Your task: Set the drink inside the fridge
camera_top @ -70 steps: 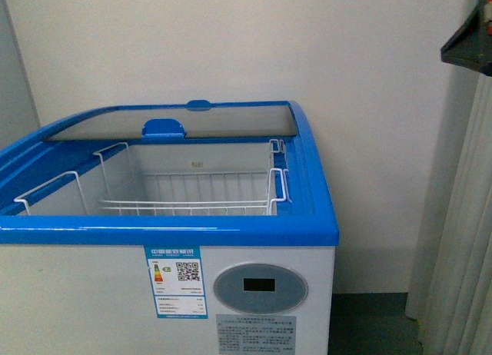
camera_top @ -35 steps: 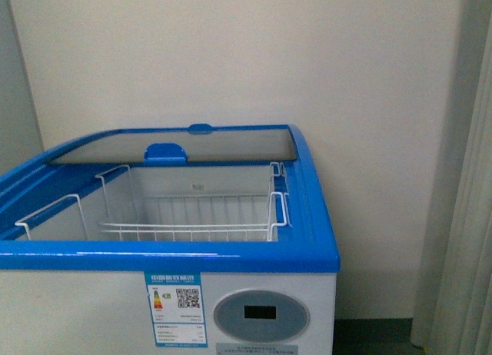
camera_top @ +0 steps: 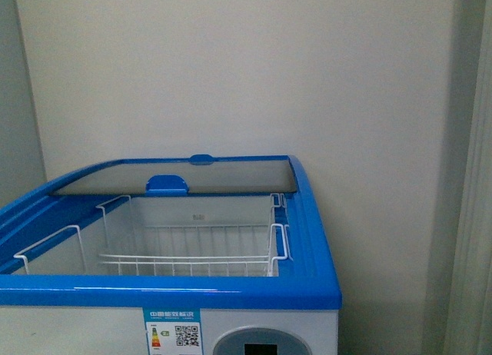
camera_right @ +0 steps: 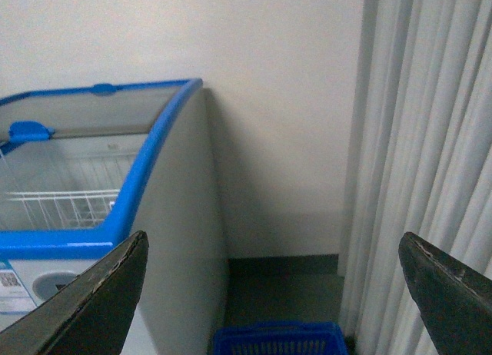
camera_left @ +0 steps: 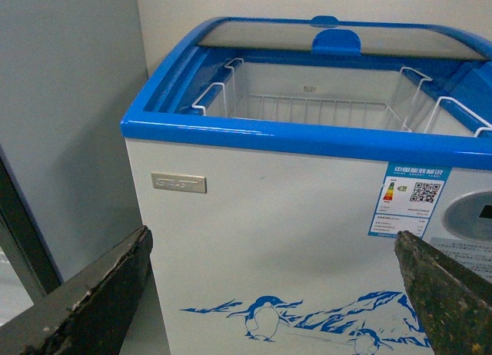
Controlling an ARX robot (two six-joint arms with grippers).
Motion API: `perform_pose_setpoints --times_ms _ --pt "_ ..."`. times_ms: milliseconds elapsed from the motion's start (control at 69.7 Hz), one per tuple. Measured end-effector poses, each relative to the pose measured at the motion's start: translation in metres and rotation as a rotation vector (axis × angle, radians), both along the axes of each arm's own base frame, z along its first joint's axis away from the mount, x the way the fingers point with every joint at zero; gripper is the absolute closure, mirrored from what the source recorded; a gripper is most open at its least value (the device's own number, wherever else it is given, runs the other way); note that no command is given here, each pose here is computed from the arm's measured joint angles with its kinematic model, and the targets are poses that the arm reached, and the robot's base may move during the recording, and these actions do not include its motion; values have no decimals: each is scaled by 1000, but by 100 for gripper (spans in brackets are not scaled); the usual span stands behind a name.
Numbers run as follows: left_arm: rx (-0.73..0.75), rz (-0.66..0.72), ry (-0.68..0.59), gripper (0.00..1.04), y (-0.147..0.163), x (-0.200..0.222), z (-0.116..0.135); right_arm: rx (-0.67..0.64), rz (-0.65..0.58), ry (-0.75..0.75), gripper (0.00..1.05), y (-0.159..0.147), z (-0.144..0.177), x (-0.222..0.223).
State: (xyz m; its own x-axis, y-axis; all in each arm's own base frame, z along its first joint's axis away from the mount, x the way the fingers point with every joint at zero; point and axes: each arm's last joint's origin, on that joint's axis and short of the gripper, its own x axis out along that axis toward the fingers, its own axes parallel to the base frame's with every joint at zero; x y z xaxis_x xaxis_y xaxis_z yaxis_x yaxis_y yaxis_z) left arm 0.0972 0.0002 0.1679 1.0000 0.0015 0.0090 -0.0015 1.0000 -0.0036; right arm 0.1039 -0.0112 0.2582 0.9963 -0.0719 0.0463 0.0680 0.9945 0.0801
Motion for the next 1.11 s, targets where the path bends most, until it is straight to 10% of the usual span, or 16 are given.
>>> perform_pose_setpoints --times_ms 675,775,790,1105 --pt "0 0 0 8 0 0 0 -51 -3 13 8 13 -65 -6" --pt "0 0 0 8 0 0 0 -69 79 48 24 13 -86 -6" --pt "0 0 -1 8 0 0 0 -73 72 40 99 11 -90 -7" --pt "0 0 -1 8 0 0 0 -76 72 40 95 11 -90 -7"
